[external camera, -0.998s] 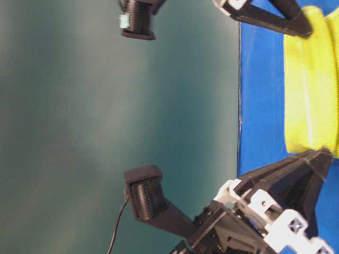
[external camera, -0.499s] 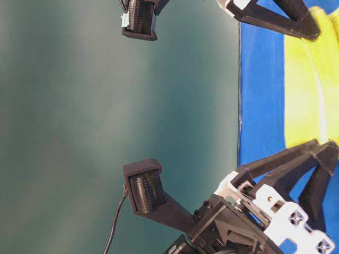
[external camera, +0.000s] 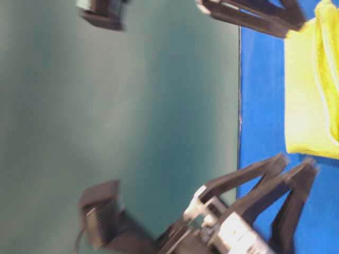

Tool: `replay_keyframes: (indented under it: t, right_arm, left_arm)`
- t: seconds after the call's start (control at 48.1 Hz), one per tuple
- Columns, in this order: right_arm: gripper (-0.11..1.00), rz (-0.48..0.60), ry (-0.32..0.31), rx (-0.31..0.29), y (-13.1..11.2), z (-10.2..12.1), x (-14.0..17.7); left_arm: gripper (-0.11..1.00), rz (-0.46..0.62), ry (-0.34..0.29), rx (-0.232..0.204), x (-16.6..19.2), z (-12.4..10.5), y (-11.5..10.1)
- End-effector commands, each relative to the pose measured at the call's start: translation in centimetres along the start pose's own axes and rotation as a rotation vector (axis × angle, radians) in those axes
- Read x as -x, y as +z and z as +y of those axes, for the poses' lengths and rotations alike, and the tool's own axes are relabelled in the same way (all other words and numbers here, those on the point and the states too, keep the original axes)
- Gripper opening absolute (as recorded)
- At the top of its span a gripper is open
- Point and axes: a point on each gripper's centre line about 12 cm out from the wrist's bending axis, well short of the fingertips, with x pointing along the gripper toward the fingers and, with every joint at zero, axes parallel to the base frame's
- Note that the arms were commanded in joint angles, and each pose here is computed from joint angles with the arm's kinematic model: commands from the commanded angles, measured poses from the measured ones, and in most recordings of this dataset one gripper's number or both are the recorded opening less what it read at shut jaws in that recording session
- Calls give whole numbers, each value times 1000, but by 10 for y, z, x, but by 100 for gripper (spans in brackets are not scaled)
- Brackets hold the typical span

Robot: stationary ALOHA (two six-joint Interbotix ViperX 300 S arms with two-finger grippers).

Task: Fold the yellow towel.
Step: 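Open both grippers and release the folded towel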

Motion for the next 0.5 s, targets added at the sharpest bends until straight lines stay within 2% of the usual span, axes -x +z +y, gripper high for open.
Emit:
replay_keyframes:
  t: [0.0, 0.229, 0.478]
  right_arm:
    - [60, -81, 20, 3, 17, 5, 24]
    - [60, -246, 46, 45, 25, 6, 79]
    - [59, -422, 61, 87, 17, 2, 135]
  left_arm:
    - [67, -70, -9, -6, 25, -5, 19]
    - [67, -210, -11, -12, 86, -7, 30]
    - [66, -390, 1, -19, 145, -6, 15]
